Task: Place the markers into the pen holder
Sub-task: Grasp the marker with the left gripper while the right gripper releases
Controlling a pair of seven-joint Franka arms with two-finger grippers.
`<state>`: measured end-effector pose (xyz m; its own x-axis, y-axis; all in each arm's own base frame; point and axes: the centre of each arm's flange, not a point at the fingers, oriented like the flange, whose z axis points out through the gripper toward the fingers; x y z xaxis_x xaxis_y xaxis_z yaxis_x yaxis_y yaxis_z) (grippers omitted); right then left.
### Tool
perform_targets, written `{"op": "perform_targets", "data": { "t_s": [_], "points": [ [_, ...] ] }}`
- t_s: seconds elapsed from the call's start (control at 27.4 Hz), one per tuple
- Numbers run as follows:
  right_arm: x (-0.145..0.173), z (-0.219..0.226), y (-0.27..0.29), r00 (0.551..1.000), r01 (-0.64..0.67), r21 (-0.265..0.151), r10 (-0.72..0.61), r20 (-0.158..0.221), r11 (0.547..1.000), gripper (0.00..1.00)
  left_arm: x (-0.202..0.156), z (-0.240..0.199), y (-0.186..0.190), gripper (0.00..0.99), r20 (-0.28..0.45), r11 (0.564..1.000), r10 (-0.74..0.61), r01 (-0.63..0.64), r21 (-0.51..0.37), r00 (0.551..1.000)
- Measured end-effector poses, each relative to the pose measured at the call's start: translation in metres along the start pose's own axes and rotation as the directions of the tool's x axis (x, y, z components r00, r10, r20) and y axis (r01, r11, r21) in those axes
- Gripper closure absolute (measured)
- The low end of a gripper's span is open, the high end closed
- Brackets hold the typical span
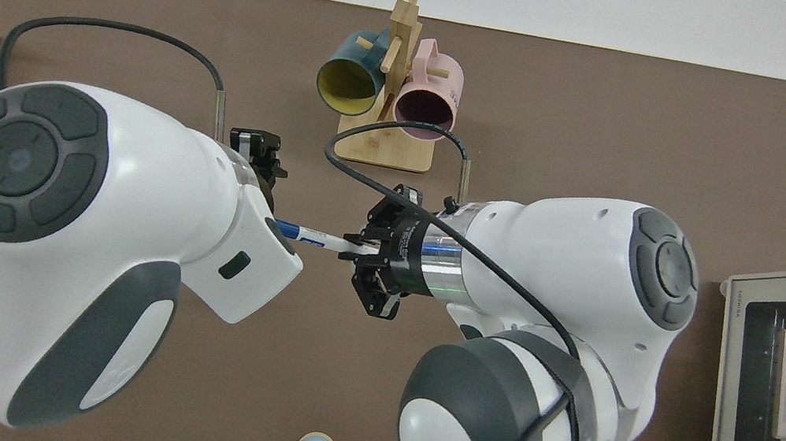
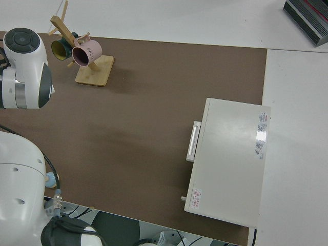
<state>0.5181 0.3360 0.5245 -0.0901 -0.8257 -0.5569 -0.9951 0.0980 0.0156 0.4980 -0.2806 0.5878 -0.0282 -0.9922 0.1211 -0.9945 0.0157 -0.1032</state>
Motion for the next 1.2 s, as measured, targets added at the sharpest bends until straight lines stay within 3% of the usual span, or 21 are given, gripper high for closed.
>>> {"op": "perform_targets", "data": {
  "t_s": [0.04, 0.22, 0.26, 0.4, 0.77, 0.88, 0.95, 1.06, 1.13, 1.2],
  "points": [
    [0.000, 0.000, 0.000, 1.000, 0.000, 0.000, 0.000, 0.000, 1.000, 0.83, 0.002, 0.000, 0.001, 0.238, -0.001, 1.000, 0.001, -0.001, -0.001, 1.000],
    [0.000, 0.000, 0.000, 1.000, 0.000, 0.000, 0.000, 0.000, 1.000, 0.83, 0.009, 0.002, 0.004, 0.524, -0.002, 1.000, 0.008, -0.008, -0.005, 1.000],
    [0.000, 0.000, 0.000, 1.000, 0.000, 0.000, 0.000, 0.000, 1.000, 0.83, 0.010, 0.002, 0.005, 0.634, -0.002, 1.000, 0.010, -0.010, -0.005, 1.000],
    [0.000, 0.000, -0.001, 1.000, 0.004, 0.003, -0.004, 0.001, 1.000, 0.83, 0.011, 0.002, 0.005, 0.815, 0.000, 1.000, 0.017, -0.017, -0.006, 1.000],
    [0.001, -0.001, -0.001, 0.999, 0.044, 0.004, -0.044, -0.001, 0.999, 0.83, 0.012, 0.003, 0.006, 0.815, 0.000, 1.000, 0.019, -0.019, -0.009, 1.000],
    [0.001, -0.001, -0.001, 0.994, 0.106, 0.006, -0.106, -0.005, 0.994, 0.67, 0.010, 0.003, 0.005, 0.815, 0.000, 1.000, 0.007, -0.007, -0.008, 1.000],
    [0.003, -0.003, -0.002, 0.986, 0.166, 0.008, -0.166, -0.029, 0.986, 0.55, 0.006, 0.003, 0.003, 0.815, 0.002, 1.000, -0.003, 0.003, -0.010, 1.000],
    [0.010, -0.007, -0.003, 0.951, 0.290, -0.005, -0.288, -0.114, 0.957, 0.40, -0.003, 0.004, 0.000, 0.815, 0.011, 1.000, -0.022, 0.022, -0.022, 1.000],
    [0.017, -0.012, -0.005, 0.905, 0.386, -0.029, -0.384, -0.184, 0.922, 0.25, -0.012, 0.004, -0.004, 0.815, 0.017, 0.999, -0.038, 0.038, -0.028, 0.999],
    [0.027, -0.021, -0.008, 0.830, 0.496, -0.075, -0.497, -0.254, 0.865, 0.17, -0.022, 0.004, -0.008, 0.815, 0.025, 0.998, -0.055, 0.056, -0.032, 0.998]
  ]
}}
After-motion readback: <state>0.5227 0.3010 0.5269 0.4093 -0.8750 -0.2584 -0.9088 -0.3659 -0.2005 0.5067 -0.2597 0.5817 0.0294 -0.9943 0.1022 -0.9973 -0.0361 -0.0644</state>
